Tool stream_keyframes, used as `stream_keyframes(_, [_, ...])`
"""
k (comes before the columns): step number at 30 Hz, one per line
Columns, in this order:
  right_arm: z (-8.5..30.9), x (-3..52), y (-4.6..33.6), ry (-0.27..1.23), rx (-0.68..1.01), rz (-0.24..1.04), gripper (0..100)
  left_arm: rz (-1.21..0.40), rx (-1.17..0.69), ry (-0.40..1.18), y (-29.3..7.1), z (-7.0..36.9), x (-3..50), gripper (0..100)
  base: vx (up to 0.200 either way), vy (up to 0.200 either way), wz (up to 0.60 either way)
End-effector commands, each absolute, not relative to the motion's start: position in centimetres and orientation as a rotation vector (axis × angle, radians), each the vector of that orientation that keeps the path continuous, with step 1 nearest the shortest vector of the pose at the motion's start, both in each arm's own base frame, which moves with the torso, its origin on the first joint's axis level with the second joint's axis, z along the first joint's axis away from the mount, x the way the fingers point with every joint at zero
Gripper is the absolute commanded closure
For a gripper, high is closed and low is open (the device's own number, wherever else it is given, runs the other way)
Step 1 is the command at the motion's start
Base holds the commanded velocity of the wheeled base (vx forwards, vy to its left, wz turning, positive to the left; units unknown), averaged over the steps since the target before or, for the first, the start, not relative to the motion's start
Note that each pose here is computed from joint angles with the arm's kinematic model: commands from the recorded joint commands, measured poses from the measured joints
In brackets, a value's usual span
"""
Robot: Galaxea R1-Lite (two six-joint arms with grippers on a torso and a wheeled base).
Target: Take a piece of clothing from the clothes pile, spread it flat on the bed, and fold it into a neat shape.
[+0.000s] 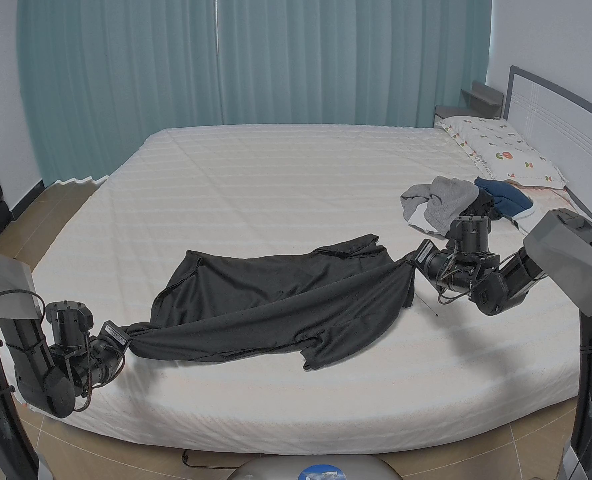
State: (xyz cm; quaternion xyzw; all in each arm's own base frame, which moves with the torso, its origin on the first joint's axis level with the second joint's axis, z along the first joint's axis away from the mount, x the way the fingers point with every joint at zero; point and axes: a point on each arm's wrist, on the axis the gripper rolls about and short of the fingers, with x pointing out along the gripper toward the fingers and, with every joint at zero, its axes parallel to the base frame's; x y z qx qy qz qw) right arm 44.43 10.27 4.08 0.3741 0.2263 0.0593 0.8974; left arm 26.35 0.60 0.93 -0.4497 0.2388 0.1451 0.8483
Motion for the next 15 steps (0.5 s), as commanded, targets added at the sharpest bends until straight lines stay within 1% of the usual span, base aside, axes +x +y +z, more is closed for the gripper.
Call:
stream_keyframes(1, [1.6,46.2,11.3,0.431,0.755,0.111,100,0.315,-0.956,0.503,0.8,0.6,26.7,100,0.000,0.000,0.00])
stream_keyframes(4, [1.7,46.7,12.2,0.350,0.756,0.113,100,0.320,-0.955,0.511,0.8,0.3,26.7,100,0.000,0.000,0.00])
stream_keyframes(6, [1.7,46.9,12.6,0.329,0.756,0.122,100,0.323,-0.955,0.514,0.8,0.3,26.7,100,0.000,0.000,0.00])
stream_keyframes(13, [1.4,47.7,13.4,0.301,0.760,0.143,100,0.328,-0.955,0.520,0.9,-0.1,26.9,100,0.000,0.000,0.00])
stream_keyframes(14, [0.8,47.8,13.6,0.308,0.755,0.142,100,0.331,-0.954,0.522,0.9,-0.2,26.9,100,0.000,0.000,0.00])
stream_keyframes(15, [0.7,47.9,13.5,0.310,0.755,0.141,0,0.329,-0.954,0.523,0.9,-0.2,26.9,100,0.000,0.000,0.00])
